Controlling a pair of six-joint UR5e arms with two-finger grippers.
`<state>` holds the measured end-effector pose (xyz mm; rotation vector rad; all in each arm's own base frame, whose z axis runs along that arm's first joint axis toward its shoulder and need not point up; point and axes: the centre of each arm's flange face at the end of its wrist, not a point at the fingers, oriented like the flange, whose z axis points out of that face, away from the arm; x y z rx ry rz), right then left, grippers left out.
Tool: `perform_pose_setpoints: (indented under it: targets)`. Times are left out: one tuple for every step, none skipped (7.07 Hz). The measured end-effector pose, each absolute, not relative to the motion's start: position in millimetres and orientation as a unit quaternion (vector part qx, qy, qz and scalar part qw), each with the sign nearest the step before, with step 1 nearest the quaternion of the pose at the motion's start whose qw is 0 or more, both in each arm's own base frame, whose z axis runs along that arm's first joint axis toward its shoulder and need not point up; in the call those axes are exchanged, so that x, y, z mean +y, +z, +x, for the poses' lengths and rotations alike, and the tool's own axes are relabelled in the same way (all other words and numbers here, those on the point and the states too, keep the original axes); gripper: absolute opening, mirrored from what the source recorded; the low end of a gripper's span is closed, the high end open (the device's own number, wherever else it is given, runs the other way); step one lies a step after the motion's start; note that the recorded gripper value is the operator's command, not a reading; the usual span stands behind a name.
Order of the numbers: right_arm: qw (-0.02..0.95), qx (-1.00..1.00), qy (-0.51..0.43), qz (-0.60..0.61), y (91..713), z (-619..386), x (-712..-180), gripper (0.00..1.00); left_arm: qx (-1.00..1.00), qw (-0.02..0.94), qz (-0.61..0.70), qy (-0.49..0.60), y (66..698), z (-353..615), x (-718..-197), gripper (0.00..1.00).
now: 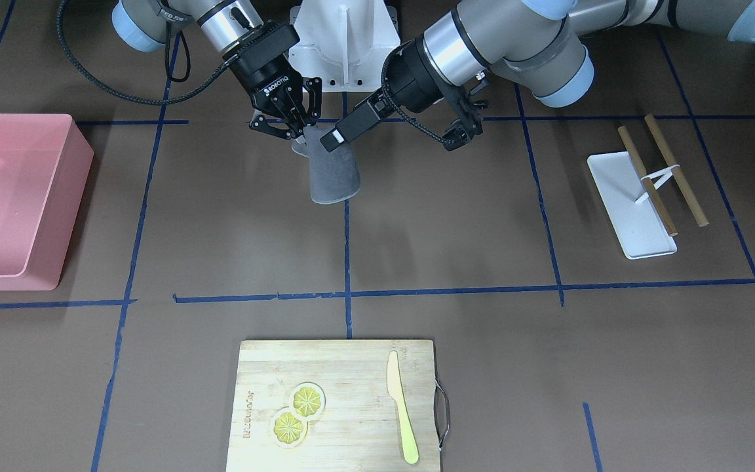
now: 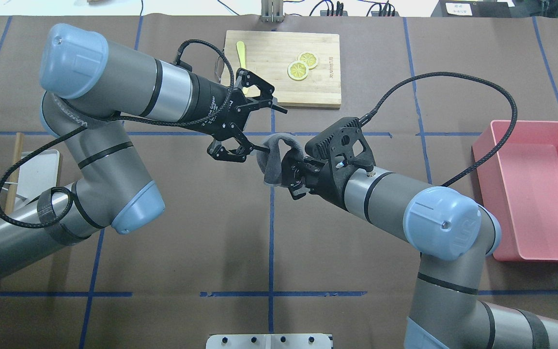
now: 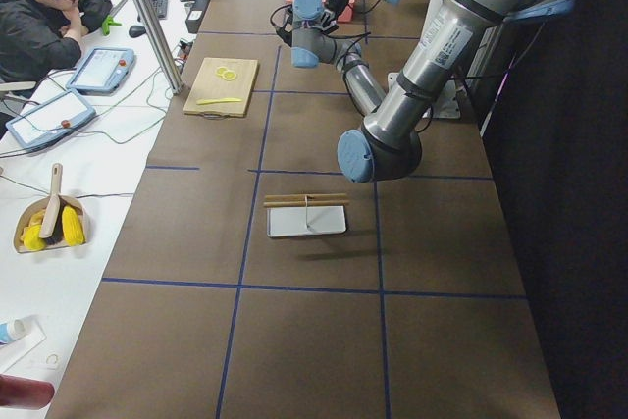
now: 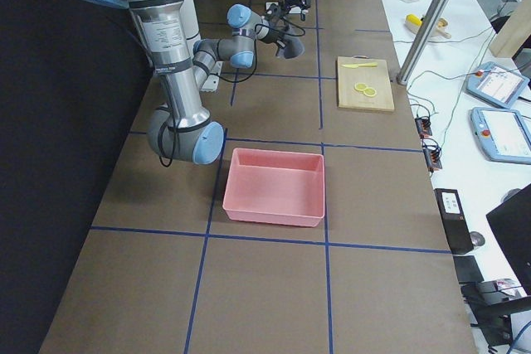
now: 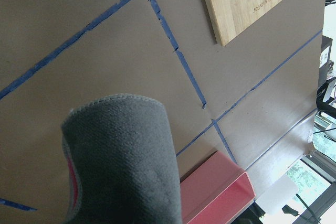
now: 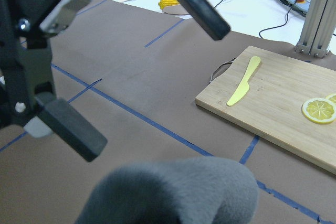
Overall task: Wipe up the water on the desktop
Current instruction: 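Open the left gripper and withdraw it while the right gripper pulls the cloth away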
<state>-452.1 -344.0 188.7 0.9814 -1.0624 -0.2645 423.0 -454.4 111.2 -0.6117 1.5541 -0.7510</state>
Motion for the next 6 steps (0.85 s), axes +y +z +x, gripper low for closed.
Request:
perform_pose_setpoints:
  targets:
    - [0.742,-0.485,-0.120,0.448,188.5,-451.2,-344.0,0.00,0.672,0.610,-0.265,-0.326,112.4,423.1,-454.5,1.00]
    - [0.742,-0.483,-0.120,0.448,189.9,-450.2,-344.5,0.00,0.672,0.610,-0.264,-0.326,113.7,422.1,-454.4,1.00]
    - [0.744,-0.482,-0.120,0.447,191.5,-448.1,-344.6,0.00,0.672,0.610,-0.262,-0.327,114.3,417.3,-456.7,1.00]
    - [0.746,-0.479,-0.121,0.446,190.1,-443.9,-343.5,0.00,0.670,0.612,-0.263,-0.328,115.5,406.6,-463.2,1.00]
    - [0.755,-0.471,-0.124,0.440,185.9,-437.1,-341.1,0.00,0.659,0.621,-0.269,-0.327,121.6,387.7,-475.1,1.00]
    - [0.774,-0.450,-0.132,0.425,179.8,-425.5,-336.8,0.00,0.646,0.635,-0.275,-0.323,135.9,360.1,-490.8,1.00]
